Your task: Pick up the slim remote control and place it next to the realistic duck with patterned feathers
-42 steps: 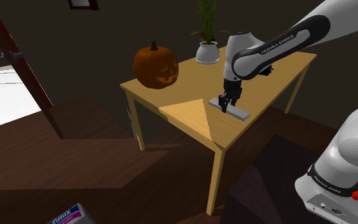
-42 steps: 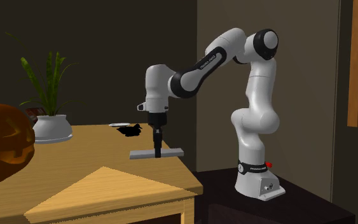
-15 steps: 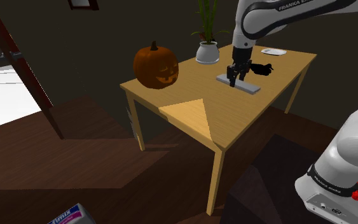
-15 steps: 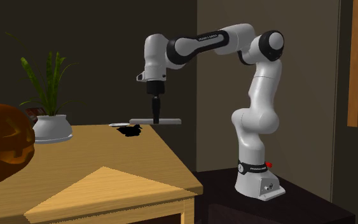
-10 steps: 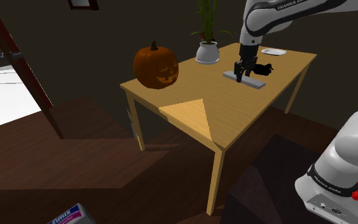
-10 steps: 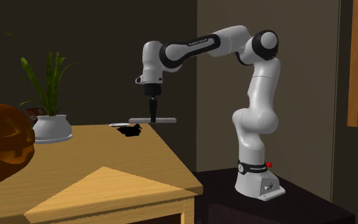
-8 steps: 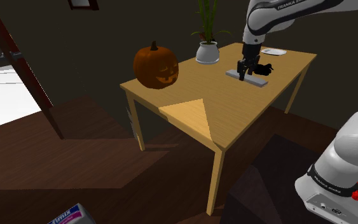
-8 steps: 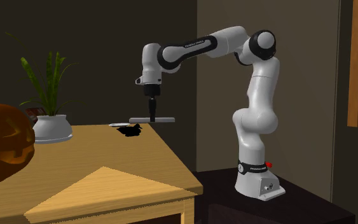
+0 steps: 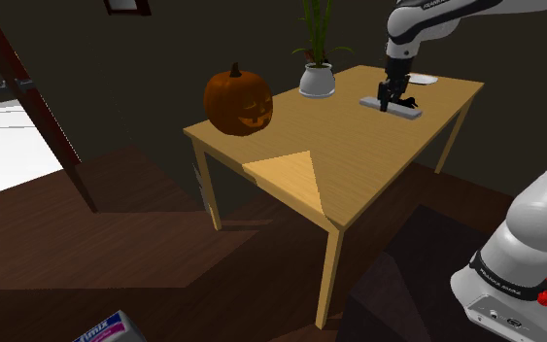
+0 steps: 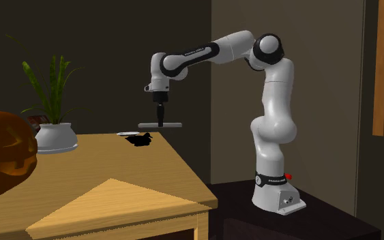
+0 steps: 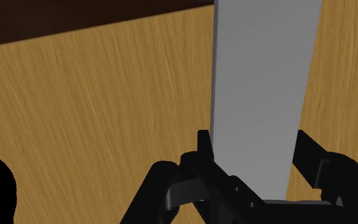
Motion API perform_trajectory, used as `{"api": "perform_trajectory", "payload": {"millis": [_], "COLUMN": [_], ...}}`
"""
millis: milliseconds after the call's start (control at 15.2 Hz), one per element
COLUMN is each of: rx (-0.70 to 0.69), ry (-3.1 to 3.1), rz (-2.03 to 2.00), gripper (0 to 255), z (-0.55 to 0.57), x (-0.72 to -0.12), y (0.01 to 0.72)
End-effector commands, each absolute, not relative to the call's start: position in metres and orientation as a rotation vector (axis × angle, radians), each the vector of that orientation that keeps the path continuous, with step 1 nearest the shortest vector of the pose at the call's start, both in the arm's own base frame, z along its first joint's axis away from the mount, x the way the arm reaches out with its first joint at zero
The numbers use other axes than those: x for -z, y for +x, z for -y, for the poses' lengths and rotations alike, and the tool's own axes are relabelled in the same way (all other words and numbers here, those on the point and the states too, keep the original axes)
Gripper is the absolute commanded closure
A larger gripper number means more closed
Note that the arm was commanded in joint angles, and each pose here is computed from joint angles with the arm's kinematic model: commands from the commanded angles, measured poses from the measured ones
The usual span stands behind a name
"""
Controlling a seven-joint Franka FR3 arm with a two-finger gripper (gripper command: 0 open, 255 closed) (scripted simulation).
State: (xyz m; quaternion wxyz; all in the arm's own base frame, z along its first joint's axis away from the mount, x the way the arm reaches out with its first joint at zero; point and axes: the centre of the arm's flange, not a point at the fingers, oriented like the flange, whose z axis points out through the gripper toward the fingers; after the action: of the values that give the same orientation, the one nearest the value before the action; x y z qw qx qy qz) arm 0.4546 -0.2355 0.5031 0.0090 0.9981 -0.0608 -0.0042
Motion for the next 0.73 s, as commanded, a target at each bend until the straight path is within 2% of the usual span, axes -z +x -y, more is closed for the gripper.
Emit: {"api": "perform_trajectory", "payload": {"millis": [0, 660], "rx": [0.013, 0.013], "ry": [3.117, 3.117], "rz": [0.188, 0.188], "gripper": [255, 255], "z": [0.264, 0.396], "x": [-0.498, -0.499], "y": [0.457, 0.463]}}
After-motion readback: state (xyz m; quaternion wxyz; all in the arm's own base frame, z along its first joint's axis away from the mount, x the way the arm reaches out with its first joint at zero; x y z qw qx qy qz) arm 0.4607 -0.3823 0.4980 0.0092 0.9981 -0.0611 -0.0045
